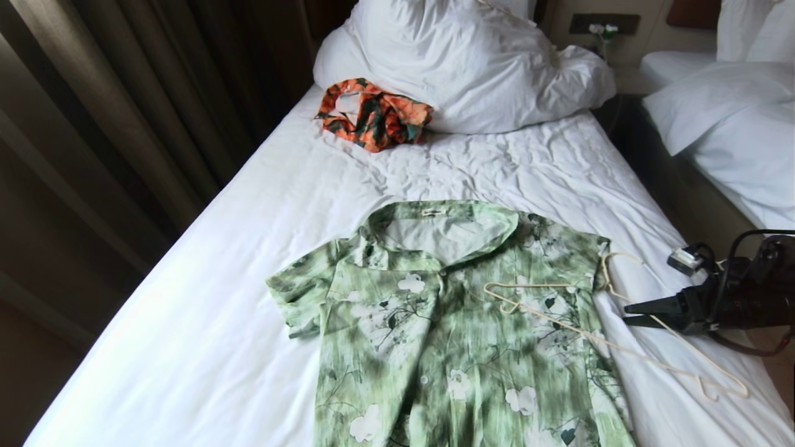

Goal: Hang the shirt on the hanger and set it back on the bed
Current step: Lift the shirt and hanger

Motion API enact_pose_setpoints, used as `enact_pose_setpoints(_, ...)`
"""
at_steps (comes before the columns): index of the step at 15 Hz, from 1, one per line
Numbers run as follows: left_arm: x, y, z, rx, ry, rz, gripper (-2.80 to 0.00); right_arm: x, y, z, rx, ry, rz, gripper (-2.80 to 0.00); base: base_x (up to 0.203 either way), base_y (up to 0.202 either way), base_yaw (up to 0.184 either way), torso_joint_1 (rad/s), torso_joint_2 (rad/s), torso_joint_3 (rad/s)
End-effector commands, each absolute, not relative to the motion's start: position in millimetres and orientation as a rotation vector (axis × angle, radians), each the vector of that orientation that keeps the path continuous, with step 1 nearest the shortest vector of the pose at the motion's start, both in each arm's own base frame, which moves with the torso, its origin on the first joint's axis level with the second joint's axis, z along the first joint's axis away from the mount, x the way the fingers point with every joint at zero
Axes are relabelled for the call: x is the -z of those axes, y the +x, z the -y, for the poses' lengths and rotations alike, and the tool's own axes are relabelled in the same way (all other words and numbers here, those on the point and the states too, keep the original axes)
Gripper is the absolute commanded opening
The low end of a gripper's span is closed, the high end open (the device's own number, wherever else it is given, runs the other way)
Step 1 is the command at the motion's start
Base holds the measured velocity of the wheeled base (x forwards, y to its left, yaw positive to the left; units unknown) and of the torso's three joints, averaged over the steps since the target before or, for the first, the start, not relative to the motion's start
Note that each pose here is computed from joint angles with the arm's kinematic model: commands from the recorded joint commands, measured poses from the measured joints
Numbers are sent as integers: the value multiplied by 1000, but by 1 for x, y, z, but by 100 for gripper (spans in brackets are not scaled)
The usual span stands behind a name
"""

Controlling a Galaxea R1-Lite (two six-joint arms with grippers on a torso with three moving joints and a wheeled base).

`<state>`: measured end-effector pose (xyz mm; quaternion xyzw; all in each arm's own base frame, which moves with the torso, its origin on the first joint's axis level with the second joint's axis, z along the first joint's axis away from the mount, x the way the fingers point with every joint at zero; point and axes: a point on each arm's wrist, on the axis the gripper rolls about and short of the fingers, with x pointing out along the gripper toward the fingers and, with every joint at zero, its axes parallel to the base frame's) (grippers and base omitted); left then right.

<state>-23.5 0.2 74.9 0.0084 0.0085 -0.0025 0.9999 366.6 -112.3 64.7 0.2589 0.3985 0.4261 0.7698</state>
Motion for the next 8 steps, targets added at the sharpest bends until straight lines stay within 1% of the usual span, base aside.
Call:
enact_pose_setpoints(1,-75,-24,0,5,17,-15,-280,-61,368,108,-936,569,-875,0,0,0,0,0,0,0)
enact_pose_setpoints(3,-75,-24,0,5,17,-15,-280,-61,369,108,-938,563,-870,0,0,0,0,0,0,0)
enact_pose_setpoints(4,-75,-24,0,5,17,-15,-280,-61,370,108,-938,555,-863,-280,0,0,0,0,0,0)
enact_pose_setpoints(8,-75,-24,0,5,17,-15,-280,-60,369,107,-938,552,-864,-280,0,0,0,0,0,0)
